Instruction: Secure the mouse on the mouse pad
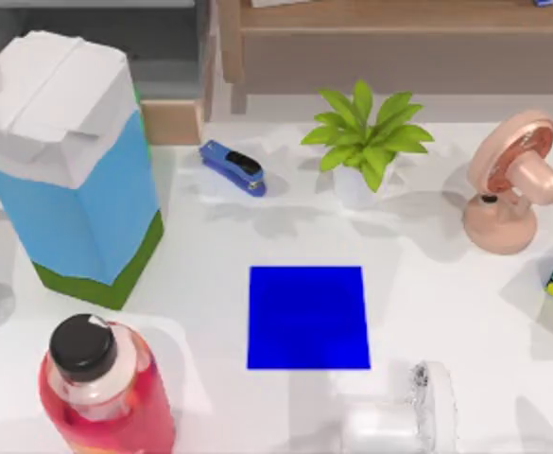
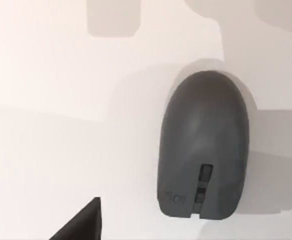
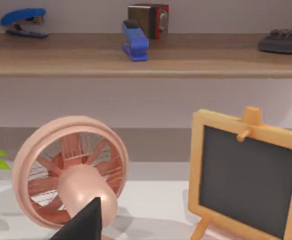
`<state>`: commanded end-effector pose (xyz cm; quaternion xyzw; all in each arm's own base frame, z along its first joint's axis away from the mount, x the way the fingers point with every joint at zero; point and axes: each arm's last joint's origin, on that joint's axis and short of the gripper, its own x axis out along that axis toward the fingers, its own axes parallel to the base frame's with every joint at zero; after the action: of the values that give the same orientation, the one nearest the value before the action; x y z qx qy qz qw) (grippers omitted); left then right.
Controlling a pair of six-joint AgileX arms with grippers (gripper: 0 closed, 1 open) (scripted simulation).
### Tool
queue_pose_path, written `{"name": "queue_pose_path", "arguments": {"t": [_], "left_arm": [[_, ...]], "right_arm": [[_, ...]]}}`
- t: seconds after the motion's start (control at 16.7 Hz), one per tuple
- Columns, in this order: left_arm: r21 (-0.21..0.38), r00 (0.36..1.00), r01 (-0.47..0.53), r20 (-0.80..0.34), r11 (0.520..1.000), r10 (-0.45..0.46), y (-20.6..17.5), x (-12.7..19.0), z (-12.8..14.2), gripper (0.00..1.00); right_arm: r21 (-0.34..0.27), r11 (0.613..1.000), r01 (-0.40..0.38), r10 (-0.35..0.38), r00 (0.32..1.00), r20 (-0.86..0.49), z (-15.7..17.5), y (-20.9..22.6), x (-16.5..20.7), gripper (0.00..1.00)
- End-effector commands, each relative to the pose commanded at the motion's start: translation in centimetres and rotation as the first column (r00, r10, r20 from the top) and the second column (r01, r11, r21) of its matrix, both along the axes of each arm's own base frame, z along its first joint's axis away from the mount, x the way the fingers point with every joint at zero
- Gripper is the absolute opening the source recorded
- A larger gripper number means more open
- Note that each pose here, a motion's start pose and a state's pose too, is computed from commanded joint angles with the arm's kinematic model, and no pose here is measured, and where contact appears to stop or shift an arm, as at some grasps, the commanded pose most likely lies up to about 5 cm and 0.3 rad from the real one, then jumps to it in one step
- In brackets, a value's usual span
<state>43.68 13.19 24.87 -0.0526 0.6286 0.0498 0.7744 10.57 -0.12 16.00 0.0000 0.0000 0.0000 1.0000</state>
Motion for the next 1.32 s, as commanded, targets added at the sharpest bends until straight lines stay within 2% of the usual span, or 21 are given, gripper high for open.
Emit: {"name": "queue_pose_path", "arguments": {"t": [0.18,0.36,0.78,0.9,1.2,1.32], "left_arm": [[-0.011,0.989,0.032,-0.144,0.999,-0.033,-0.3,1.3,-4.0,1.00],[-0.015,0.977,0.050,-0.209,0.999,-0.052,-0.6,1.8,-5.6,1.00],[-0.017,0.976,0.048,-0.211,0.999,-0.050,-0.4,1.8,-6.2,1.00],[-0.017,0.976,0.051,-0.212,0.999,-0.053,-0.5,2.0,-7.8,1.00],[-0.013,0.978,0.050,-0.201,0.999,-0.052,-0.5,2.1,-13.9,1.00],[-0.015,0.977,0.050,-0.208,0.999,-0.052,-0.6,1.8,-15.4,1.00]], "right_arm": [[0.000,1.000,0.000,0.000,1.000,0.000,0.0,0.0,0.0,1.00],[0.000,1.000,0.000,0.000,1.000,0.000,0.0,0.0,0.0,1.00],[0.000,1.000,0.000,0.000,1.000,0.000,0.0,0.0,0.0,1.00],[0.000,1.000,0.000,0.000,1.000,0.000,0.0,0.0,0.0,1.00],[0.000,1.000,0.000,0.000,1.000,0.000,0.0,0.0,0.0,1.00],[0.000,1.000,0.000,0.000,1.000,0.000,0.0,0.0,0.0,1.00]]}}
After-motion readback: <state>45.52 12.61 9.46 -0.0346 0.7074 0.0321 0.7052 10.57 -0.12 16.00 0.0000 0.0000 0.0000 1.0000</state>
